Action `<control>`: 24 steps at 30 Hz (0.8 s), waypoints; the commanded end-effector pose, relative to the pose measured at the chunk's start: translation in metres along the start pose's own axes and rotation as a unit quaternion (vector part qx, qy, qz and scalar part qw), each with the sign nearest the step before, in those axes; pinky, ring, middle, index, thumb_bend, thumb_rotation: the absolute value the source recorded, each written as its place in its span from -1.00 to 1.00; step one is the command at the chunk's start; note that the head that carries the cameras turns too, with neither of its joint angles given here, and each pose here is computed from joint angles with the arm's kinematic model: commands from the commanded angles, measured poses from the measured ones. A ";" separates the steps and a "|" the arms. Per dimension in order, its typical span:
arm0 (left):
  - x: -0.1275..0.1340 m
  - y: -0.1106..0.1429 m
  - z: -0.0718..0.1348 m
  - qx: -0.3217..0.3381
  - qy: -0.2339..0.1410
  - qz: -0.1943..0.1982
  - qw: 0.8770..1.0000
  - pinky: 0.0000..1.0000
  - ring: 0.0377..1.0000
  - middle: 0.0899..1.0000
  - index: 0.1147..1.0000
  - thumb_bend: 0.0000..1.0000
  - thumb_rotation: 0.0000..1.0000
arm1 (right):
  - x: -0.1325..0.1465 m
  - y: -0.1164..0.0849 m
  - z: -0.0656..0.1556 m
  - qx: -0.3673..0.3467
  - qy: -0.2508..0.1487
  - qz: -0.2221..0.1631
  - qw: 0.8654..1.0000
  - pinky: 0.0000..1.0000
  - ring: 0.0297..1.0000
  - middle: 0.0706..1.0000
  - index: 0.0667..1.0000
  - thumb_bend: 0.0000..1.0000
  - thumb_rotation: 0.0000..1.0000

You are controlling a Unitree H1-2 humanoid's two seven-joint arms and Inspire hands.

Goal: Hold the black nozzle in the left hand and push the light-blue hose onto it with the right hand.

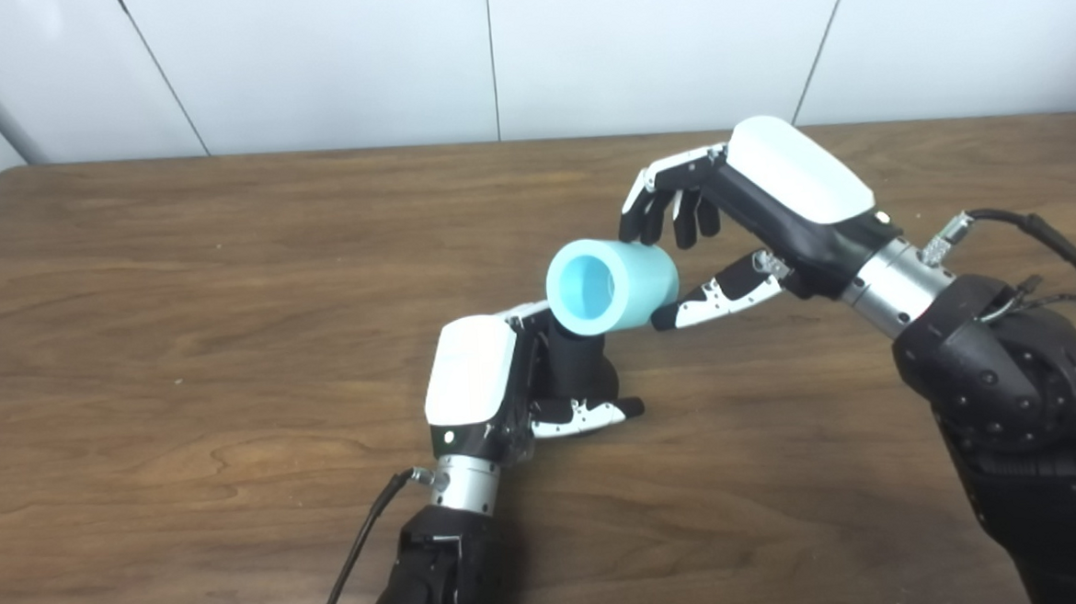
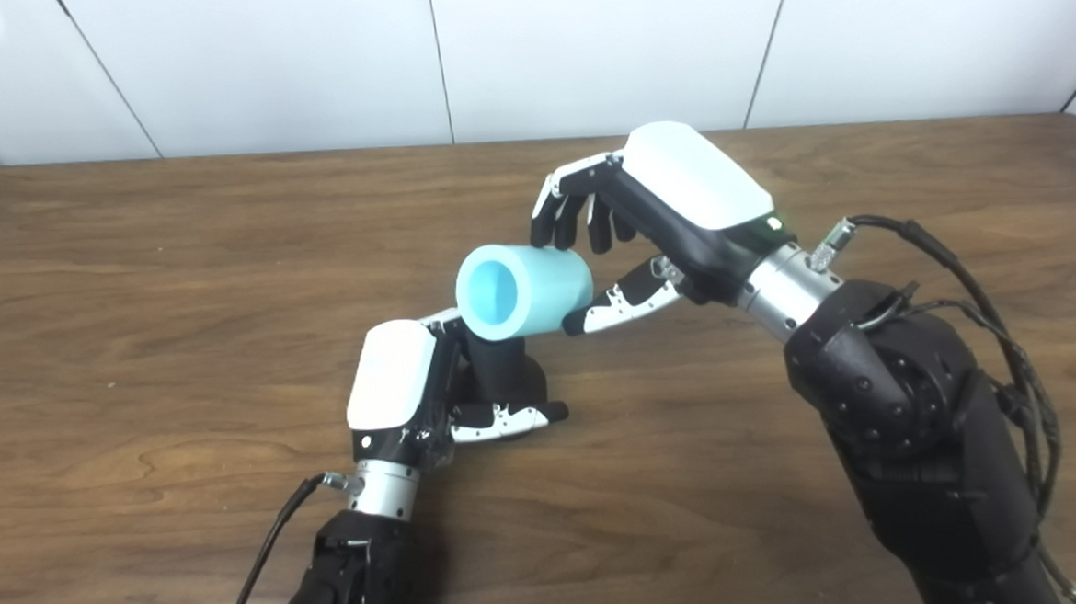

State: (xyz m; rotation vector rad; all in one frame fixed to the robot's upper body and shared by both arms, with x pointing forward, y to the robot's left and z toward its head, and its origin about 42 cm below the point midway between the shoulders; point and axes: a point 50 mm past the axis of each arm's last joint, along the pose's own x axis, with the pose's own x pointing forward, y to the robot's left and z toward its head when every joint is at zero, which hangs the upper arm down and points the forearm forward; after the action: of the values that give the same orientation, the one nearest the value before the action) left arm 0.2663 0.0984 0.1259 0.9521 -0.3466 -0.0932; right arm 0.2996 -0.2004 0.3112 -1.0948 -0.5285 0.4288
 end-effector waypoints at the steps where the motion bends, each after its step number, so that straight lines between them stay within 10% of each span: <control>1: -0.009 -0.013 -0.004 0.007 0.016 -0.026 1.000 -0.17 -0.09 -0.18 -0.14 0.05 -1.00 | 0.005 -0.009 0.006 -0.011 -0.021 -0.014 1.000 -0.39 -0.27 -0.06 -0.03 -0.01 -1.00; 24: -0.007 -0.013 -0.006 0.015 0.012 -0.023 1.000 -0.20 -0.11 -0.22 -0.14 0.05 -1.00 | 0.007 0.001 0.004 -0.009 -0.021 0.001 1.000 -0.38 -0.28 -0.08 -0.03 -0.01 -1.00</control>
State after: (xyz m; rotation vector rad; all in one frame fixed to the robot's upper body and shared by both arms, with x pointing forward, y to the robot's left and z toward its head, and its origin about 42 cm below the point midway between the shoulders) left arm 0.2673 0.0985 0.1266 0.9578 -0.3505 -0.0861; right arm 0.3020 -0.1985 0.3077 -1.0932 -0.5196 0.4335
